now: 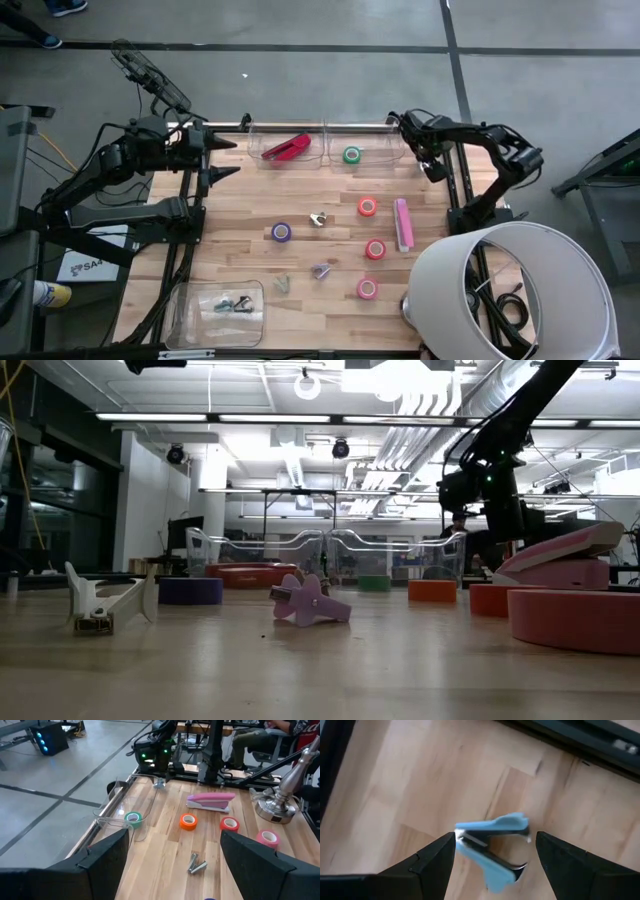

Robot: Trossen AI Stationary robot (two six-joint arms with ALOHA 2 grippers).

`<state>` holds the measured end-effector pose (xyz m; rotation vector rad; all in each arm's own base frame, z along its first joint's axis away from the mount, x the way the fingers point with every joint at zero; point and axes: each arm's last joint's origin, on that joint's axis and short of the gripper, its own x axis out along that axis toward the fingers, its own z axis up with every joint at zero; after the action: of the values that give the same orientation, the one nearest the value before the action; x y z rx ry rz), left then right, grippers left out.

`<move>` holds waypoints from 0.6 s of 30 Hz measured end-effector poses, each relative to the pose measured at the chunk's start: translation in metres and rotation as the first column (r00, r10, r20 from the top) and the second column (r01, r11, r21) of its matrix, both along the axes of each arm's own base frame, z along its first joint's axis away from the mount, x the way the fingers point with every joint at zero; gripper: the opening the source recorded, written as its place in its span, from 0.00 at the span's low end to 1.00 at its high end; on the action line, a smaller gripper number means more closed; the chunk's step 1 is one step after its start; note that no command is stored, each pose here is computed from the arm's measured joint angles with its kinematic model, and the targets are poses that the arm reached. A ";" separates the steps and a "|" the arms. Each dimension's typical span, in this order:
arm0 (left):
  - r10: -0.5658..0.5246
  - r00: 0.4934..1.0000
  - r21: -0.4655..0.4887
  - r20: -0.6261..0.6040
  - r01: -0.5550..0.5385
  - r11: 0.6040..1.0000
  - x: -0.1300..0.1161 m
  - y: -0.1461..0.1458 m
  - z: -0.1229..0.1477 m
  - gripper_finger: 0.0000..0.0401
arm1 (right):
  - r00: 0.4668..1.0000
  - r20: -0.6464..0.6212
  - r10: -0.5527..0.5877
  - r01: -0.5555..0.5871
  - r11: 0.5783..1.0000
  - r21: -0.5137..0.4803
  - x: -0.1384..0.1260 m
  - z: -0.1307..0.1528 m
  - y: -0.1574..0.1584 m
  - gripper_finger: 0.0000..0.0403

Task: Pick and place Stapler, Stapler remover, tape
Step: Put the blue stapler remover into the bottom transparent bin

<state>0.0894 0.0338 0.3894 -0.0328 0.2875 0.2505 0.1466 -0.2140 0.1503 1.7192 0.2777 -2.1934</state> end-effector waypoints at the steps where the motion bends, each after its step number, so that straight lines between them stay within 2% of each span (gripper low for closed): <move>1: 0.000 1.000 -0.001 -0.003 0.000 1.000 0.000 0.000 0.000 0.77 | 1.000 0.002 -0.005 0.005 1.000 -0.003 -0.001 0.000 -0.001 0.66; 18: 0.012 1.000 -0.034 0.001 -0.012 0.999 0.000 0.000 -0.001 0.77 | 0.998 0.015 0.061 -0.061 0.998 0.004 -0.001 -0.016 -0.014 0.66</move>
<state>0.0892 0.0338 0.3887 -0.0684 0.2901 0.2574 0.1461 -0.2281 0.1344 1.7057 0.3275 -2.1379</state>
